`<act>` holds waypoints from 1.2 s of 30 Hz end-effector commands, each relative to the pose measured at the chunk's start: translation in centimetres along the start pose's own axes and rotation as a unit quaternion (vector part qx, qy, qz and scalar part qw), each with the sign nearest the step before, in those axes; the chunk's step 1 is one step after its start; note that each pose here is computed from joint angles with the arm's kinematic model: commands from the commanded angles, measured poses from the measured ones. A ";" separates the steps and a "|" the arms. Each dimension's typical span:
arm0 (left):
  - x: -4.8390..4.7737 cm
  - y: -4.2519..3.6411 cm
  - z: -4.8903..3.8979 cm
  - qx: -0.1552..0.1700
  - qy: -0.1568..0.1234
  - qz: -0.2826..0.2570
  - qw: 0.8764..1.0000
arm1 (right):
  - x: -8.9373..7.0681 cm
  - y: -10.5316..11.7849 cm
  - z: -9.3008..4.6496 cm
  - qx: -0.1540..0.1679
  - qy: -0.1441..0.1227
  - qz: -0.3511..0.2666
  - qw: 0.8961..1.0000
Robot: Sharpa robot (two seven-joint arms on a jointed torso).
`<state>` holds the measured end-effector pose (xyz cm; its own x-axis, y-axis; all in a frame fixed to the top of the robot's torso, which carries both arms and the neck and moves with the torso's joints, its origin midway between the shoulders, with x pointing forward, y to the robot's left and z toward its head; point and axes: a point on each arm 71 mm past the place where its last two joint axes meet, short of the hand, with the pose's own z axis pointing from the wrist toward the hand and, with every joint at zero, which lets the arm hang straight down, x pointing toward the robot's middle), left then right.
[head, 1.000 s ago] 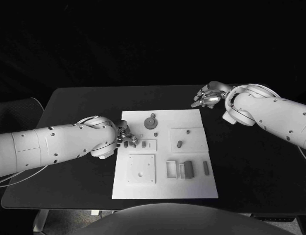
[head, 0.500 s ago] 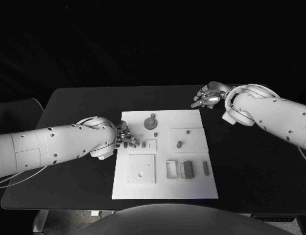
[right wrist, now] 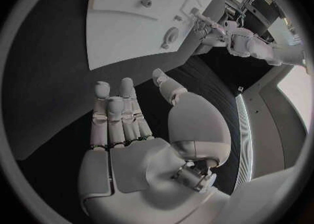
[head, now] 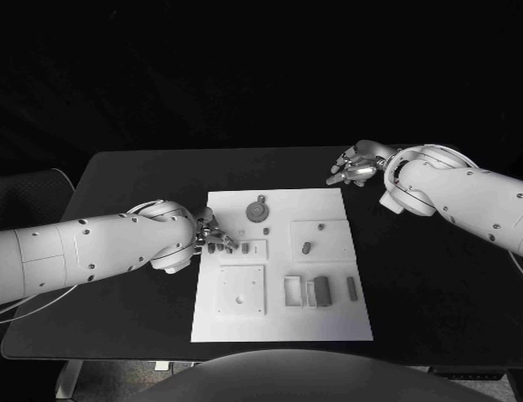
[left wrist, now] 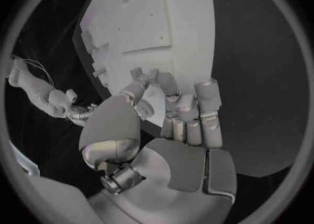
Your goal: Assemble the parts on the task board
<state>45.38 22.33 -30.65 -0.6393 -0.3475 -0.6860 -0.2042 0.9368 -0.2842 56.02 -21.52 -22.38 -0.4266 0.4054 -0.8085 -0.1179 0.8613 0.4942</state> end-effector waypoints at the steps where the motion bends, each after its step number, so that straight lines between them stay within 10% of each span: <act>1: -0.22 0.13 0.00 0.002 -0.009 -0.006 1.000 | 0.1 0.0 0.0 -0.002 0.005 -0.002 1.000; 36: -0.54 2.48 0.10 -0.018 0.033 -0.054 0.998 | 0.1 -0.1 0.0 0.000 0.006 -0.002 1.000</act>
<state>45.42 24.64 -30.84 -0.6417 -0.4273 -0.6369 -0.2858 0.9039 -0.3184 56.02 -21.67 -22.45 -0.4265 0.4056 -0.8085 -0.1145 0.8624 0.4931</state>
